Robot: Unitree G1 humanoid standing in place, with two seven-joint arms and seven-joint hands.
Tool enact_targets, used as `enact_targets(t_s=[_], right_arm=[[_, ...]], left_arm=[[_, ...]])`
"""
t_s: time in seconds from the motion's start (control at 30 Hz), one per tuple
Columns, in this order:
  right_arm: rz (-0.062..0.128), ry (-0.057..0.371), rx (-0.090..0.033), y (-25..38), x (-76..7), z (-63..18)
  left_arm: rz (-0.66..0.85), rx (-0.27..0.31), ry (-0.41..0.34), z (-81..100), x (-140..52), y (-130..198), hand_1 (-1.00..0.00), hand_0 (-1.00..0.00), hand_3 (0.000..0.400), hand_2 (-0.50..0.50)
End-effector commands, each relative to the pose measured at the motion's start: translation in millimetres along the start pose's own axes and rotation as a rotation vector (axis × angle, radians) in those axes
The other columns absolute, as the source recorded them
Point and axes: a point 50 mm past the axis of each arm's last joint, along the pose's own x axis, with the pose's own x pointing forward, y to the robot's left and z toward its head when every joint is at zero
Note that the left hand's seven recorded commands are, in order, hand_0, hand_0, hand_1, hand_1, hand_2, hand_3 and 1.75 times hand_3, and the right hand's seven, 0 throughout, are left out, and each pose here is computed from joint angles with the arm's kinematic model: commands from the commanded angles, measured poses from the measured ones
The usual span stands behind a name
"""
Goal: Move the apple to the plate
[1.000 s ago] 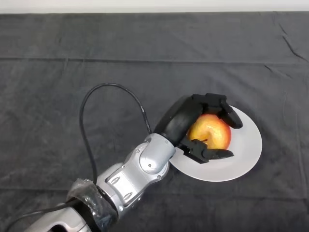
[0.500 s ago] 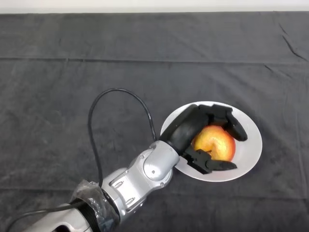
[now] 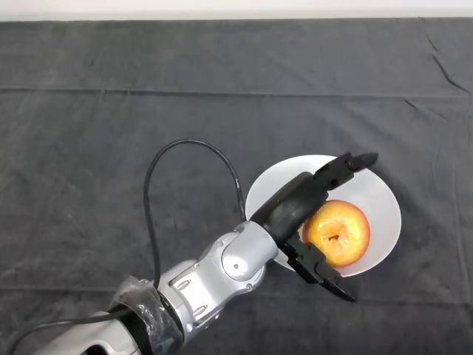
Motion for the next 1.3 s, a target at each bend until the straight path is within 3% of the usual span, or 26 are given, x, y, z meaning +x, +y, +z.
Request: enact_targets(t_s=[0.03, 0.67, 1.3], right_arm=[[0.020, -0.033, -0.007, 3.9, 1.7, 12.1], [0.020, -0.033, -0.008, 3.9, 1.6, 12.0], [0.020, -0.033, -0.010, 3.9, 1.6, 11.8]], left_arm=[[0.031, 0.042, 0.001, 4.9, 5.3, 25, 0.00, 0.00, 0.000, 0.00], [0.296, 0.024, -0.070, 6.9, -21.8, 111, 0.00, 0.00, 0.000, 0.00], [0.695, 0.028, -0.078, -7.7, -100.9, 191, 0.00, 0.00, 0.000, 0.00]])
